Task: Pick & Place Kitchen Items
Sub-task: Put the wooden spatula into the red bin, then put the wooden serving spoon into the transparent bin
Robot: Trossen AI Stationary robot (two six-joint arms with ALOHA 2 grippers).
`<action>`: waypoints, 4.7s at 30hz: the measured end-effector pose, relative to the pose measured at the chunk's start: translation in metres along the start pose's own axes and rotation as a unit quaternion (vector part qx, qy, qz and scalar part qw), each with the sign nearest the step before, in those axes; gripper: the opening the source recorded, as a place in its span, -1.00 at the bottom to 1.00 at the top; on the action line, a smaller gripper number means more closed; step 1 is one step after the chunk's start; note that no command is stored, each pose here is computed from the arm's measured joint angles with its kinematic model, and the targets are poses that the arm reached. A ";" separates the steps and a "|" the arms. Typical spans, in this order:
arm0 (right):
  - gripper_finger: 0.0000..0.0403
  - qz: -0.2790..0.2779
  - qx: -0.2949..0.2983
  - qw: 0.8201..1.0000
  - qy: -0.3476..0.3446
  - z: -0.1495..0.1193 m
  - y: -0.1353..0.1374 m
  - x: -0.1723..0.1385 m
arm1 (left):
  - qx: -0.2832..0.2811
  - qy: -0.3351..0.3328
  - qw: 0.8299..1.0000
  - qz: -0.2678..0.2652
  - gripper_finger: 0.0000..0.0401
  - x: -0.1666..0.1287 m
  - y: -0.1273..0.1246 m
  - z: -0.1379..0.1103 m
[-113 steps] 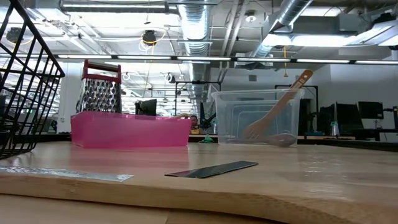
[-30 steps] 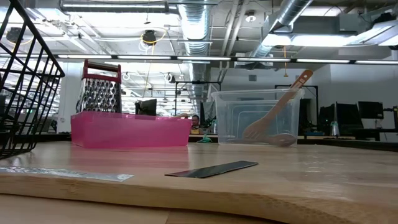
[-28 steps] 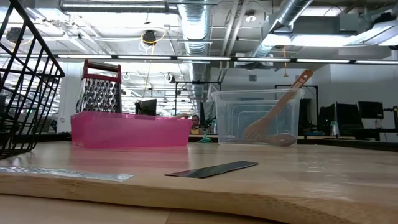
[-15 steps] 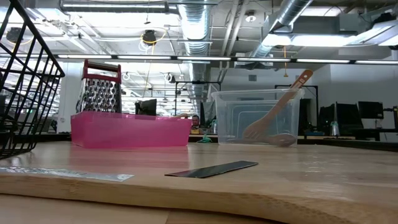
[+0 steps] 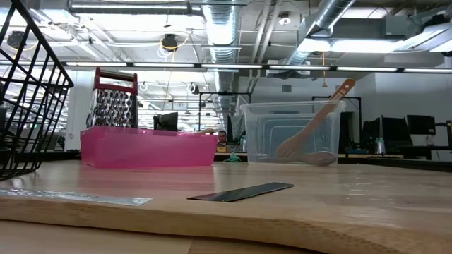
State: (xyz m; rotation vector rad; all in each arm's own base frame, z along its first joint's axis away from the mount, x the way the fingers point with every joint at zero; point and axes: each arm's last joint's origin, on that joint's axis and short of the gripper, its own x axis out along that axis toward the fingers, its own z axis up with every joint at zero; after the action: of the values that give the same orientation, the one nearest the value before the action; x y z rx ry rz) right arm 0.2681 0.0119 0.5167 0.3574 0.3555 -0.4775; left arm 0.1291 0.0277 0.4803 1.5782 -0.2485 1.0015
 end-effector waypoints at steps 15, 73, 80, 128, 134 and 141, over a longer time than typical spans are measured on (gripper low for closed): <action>0.24 -0.004 -0.009 1.000 0.005 0.000 -0.002 0.001 | -0.109 0.317 0.941 -0.051 -0.76 0.004 -0.029 -0.010; 0.24 0.031 -0.074 0.993 0.085 -0.013 -0.003 -0.001 | -0.553 0.479 0.630 -0.260 -0.76 -0.262 -0.256 -0.005; 0.24 0.029 -0.073 0.993 0.085 -0.013 -0.004 -0.001 | -0.533 0.471 0.645 -0.278 -0.68 -0.262 -0.256 -0.005; 0.24 0.114 -0.220 0.921 0.302 -0.181 0.087 -0.022 | -0.780 -0.003 0.572 -0.254 0.12 -0.046 -0.066 0.069; 0.24 0.213 -0.137 0.940 0.227 -0.243 0.119 0.007 | -0.806 -0.063 0.537 -0.241 0.09 -0.033 -0.030 0.071; 0.24 0.235 -0.102 0.958 0.128 -0.304 0.131 0.052 | -0.812 -0.102 0.518 -0.250 0.10 -0.033 -0.017 0.070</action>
State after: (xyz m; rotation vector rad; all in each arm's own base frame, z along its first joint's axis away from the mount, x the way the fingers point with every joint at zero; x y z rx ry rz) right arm 0.3021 0.2253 0.2613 0.2902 0.5486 0.0748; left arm 0.1522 -0.0414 0.4488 -0.1124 -0.6005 -0.1624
